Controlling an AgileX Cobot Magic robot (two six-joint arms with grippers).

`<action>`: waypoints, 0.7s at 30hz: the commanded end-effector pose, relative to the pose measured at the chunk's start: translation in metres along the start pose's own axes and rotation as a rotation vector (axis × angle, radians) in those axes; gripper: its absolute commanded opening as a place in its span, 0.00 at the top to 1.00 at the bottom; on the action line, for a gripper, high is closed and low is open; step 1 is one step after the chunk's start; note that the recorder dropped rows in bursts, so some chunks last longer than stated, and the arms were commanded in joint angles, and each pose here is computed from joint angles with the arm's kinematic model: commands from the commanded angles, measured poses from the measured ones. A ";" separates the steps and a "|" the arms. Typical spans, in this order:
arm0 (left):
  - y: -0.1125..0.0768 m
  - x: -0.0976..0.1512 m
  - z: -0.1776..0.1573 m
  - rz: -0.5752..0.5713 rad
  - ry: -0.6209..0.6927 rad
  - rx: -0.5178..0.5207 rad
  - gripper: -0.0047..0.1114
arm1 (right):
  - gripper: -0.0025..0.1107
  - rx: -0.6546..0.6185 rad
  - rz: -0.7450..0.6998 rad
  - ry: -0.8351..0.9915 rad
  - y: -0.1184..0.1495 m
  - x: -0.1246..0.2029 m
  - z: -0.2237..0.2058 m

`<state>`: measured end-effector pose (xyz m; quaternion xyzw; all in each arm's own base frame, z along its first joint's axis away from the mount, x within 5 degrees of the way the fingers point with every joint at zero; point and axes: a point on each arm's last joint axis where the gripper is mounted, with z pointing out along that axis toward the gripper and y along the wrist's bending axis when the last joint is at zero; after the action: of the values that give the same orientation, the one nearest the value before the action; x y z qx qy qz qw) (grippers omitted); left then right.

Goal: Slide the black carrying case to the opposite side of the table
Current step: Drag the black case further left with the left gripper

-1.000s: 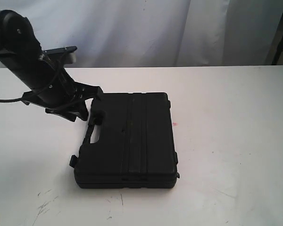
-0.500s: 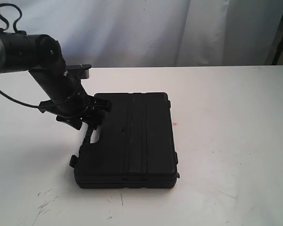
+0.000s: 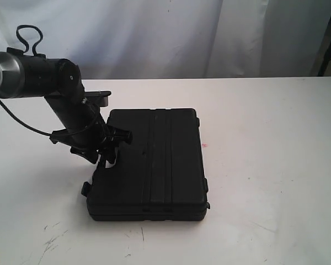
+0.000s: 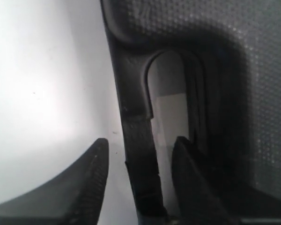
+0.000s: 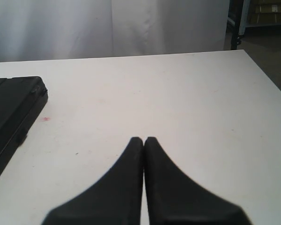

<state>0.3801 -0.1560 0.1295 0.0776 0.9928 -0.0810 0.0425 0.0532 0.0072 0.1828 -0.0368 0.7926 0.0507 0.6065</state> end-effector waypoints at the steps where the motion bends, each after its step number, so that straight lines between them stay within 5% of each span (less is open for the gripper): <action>1: -0.002 -0.002 -0.002 -0.001 -0.018 0.001 0.73 | 0.98 0.007 -0.005 -0.005 0.000 0.001 0.000; 6: -0.002 -0.001 -0.002 -0.004 -0.007 -0.002 0.96 | 0.98 0.007 -0.005 -0.005 0.000 0.001 0.000; 21: 0.019 0.001 -0.004 -0.043 0.042 -0.097 0.96 | 0.98 0.007 -0.005 -0.005 0.000 0.001 0.000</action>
<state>0.3809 -0.1482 0.1289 0.0554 0.9966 -0.0505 0.0354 0.0532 0.0072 0.1828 -0.0368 0.7926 0.0507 0.6065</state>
